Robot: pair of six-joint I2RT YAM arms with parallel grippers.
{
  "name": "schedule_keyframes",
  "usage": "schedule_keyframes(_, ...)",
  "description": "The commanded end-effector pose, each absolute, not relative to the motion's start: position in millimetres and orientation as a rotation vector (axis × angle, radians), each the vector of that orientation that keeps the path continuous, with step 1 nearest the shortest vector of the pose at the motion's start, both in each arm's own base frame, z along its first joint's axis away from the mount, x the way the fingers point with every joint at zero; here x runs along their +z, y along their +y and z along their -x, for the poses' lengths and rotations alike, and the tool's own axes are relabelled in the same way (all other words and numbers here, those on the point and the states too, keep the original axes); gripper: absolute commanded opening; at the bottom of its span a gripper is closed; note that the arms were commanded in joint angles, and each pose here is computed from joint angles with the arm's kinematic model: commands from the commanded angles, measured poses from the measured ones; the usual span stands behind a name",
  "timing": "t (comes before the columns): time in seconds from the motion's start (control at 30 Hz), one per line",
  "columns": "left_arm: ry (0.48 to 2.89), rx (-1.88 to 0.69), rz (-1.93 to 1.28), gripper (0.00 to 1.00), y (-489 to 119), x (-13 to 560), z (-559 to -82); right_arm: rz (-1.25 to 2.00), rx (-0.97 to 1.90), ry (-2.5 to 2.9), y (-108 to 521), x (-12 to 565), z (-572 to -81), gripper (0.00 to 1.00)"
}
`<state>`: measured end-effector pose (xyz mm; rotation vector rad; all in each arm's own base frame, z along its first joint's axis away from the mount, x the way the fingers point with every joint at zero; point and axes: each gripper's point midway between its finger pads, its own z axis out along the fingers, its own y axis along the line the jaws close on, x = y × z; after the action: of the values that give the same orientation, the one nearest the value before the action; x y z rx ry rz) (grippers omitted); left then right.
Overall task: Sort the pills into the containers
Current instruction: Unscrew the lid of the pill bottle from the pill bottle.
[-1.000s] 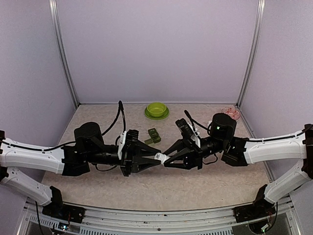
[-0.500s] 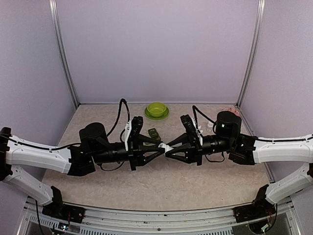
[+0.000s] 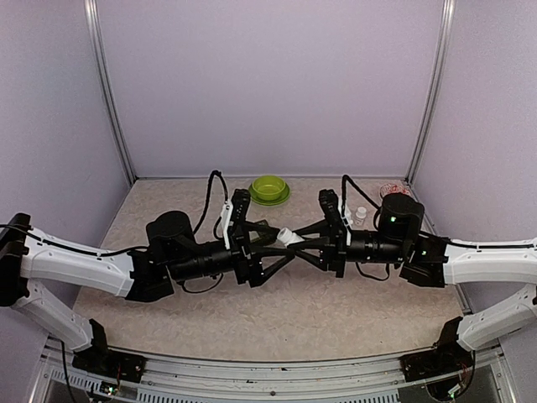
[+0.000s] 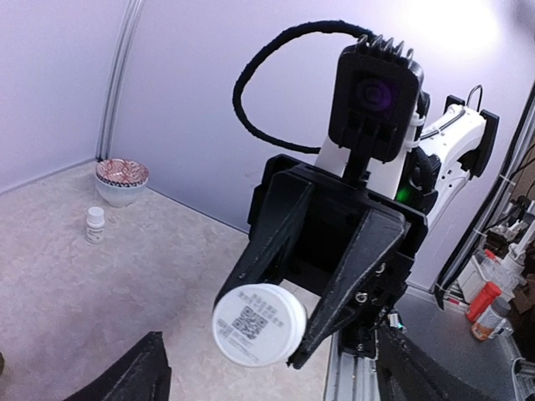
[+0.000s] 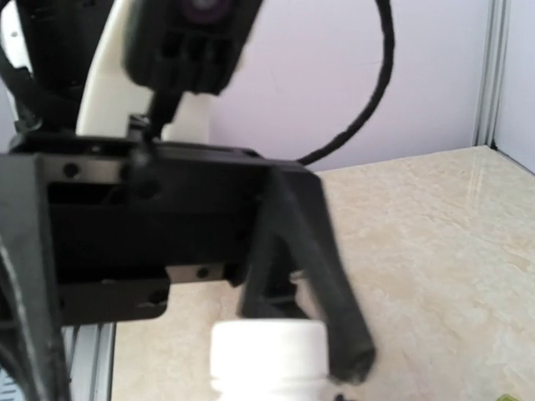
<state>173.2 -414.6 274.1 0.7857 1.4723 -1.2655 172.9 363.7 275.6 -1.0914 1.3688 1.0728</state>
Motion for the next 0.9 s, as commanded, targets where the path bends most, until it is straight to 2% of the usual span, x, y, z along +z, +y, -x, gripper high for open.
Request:
schedule_keyframes(0.0, 1.361, -1.272, -0.76, 0.97, -407.9, 306.7, -178.4, 1.097, 1.106, 1.324, 371.4, 281.8, -163.8, 0.19)
schedule_keyframes(0.5, 1.146, -1.492, -0.942, 0.99, -406.6, 312.2, -148.8, 1.021, 1.22, 1.314, 395.0, 282.0, -159.5, 0.16)
schedule_keyframes(0.87, 1.146, -1.58, -0.945, 0.99, -405.0, 307.6, -145.3, 0.935, 1.212, 1.383, 398.1, 272.8, -172.7, 0.16)
